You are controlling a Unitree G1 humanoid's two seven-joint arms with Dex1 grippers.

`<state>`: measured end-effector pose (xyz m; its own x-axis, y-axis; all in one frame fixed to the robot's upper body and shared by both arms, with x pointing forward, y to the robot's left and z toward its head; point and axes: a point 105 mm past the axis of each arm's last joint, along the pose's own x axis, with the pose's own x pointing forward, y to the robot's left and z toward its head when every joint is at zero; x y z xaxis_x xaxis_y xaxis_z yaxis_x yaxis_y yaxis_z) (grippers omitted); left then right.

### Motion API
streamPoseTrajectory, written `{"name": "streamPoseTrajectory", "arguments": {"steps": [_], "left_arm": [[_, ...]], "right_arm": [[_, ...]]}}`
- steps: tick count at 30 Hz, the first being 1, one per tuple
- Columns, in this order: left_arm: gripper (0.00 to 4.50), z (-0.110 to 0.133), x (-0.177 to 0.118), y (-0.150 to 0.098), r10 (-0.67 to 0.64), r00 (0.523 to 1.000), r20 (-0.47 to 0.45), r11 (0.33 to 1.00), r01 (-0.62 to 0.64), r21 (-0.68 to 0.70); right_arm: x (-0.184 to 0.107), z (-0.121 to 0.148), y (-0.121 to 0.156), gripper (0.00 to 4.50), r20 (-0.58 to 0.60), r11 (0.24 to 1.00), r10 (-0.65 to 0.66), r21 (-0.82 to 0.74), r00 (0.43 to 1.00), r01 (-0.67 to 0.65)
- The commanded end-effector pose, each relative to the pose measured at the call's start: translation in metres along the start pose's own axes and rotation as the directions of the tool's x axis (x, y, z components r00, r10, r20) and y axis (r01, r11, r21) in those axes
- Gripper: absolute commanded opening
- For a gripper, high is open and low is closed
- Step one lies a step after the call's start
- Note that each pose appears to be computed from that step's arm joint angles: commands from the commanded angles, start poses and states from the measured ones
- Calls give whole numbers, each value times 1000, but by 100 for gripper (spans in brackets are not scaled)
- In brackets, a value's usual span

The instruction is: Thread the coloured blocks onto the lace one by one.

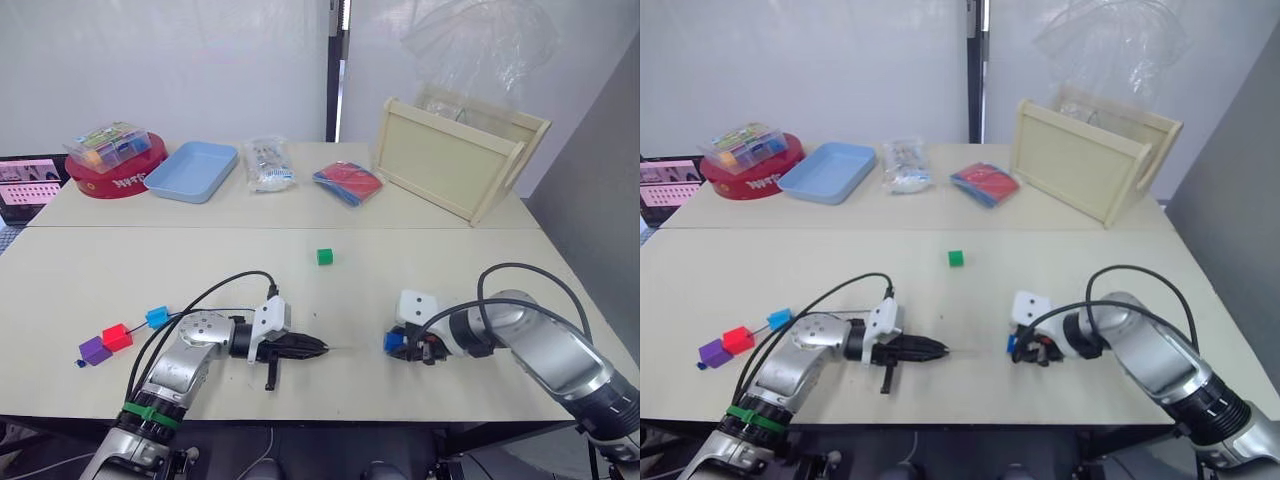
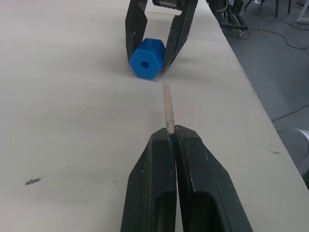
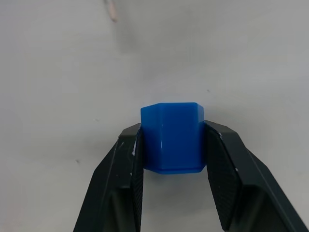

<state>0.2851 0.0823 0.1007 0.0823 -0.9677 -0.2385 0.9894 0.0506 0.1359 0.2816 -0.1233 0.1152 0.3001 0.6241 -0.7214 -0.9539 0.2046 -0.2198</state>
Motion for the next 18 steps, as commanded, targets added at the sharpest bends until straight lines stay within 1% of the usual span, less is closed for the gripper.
{"name": "streamPoseTrajectory", "arguments": {"steps": [1, 4, 7, 11, 18], "left_arm": [[0, 9, 4, 0, -17, 1000, 11, 998, 16, 54], [0, 8, 5, 0, -25, 1000, -2, 998, 25, 63], [0, 8, 8, -1, -32, 999, -6, 997, 33, 68], [0, 2, 13, -6, -69, 996, -59, 992, 74, 101], [0, 3, 17, -4, -65, 996, -53, 991, 70, 111]], "right_arm": [[1, 17, 13, 128, 36, 997, 52, -56, 998, -50], [5, 19, 17, 128, 36, 996, 68, -68, 997, -66], [5, 17, 16, 128, 26, 995, 60, -84, 998, -58], [5, 20, 15, 128, 28, 993, 66, -98, 997, -63], [6, 21, 16, 128, 31, 993, 68, -103, 997, -65]]}}
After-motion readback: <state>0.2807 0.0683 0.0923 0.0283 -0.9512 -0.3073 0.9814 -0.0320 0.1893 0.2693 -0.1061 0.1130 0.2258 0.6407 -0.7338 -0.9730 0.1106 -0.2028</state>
